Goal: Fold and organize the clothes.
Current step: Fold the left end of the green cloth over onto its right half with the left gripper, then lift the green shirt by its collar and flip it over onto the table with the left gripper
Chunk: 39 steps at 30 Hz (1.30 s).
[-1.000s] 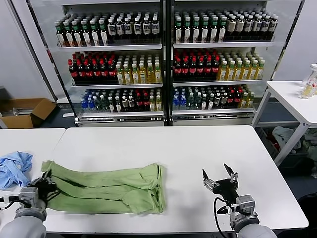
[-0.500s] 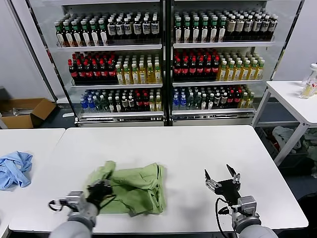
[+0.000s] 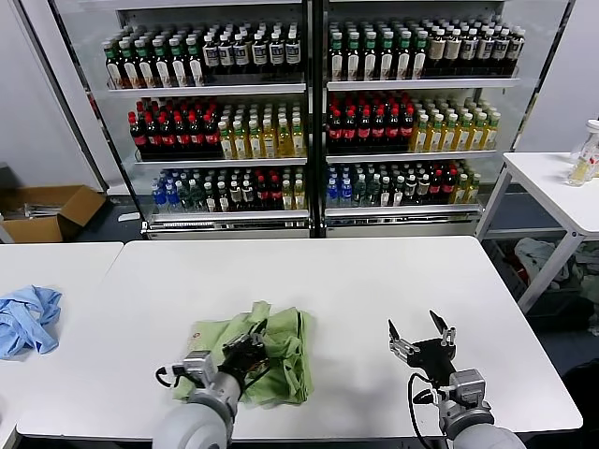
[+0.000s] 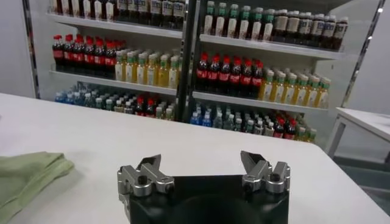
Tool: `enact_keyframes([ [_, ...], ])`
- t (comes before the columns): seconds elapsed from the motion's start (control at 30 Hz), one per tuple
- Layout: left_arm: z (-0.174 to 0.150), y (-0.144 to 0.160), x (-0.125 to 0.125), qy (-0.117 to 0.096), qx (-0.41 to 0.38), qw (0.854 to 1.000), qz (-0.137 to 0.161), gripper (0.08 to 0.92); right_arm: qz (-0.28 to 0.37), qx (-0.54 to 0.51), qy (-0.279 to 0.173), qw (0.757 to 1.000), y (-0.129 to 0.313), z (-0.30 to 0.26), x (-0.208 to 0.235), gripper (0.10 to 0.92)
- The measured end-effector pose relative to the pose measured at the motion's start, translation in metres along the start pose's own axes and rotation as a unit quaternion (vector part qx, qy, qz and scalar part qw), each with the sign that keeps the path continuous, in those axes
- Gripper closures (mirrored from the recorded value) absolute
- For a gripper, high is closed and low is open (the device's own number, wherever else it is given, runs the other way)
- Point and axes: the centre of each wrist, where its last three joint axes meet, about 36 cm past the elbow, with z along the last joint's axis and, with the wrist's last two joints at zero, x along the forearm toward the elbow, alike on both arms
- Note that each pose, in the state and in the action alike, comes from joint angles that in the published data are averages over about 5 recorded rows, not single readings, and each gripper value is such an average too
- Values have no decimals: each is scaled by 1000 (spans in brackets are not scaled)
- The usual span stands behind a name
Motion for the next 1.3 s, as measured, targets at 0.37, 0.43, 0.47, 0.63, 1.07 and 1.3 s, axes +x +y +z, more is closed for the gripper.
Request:
enact_keyframes([
  [0.37,4,-27,-15,-21,32,998,40,581,-5,2,-7,1000,3,-5,0,200],
  [0.43,0,-27,-11,-37,30,998,46,529,-7,2,-9,1000,3,-7,0,200],
  [0.47,-1,-26,-8,-46,27,998,46,494,-7,2,-10,1000,3,-7,-1,200],
  [0.63,-4,2,3,-72,-17,997,12,356,-11,-2,-13,1000,6,-8,-4,200],
  [1.07,28,94,13,-14,-106,987,-118,177,-17,-5,-16,1000,11,-5,-10,200],
  [1.3,37,119,15,11,-114,983,-147,177,-18,-5,-16,1000,14,-4,-10,200],
])
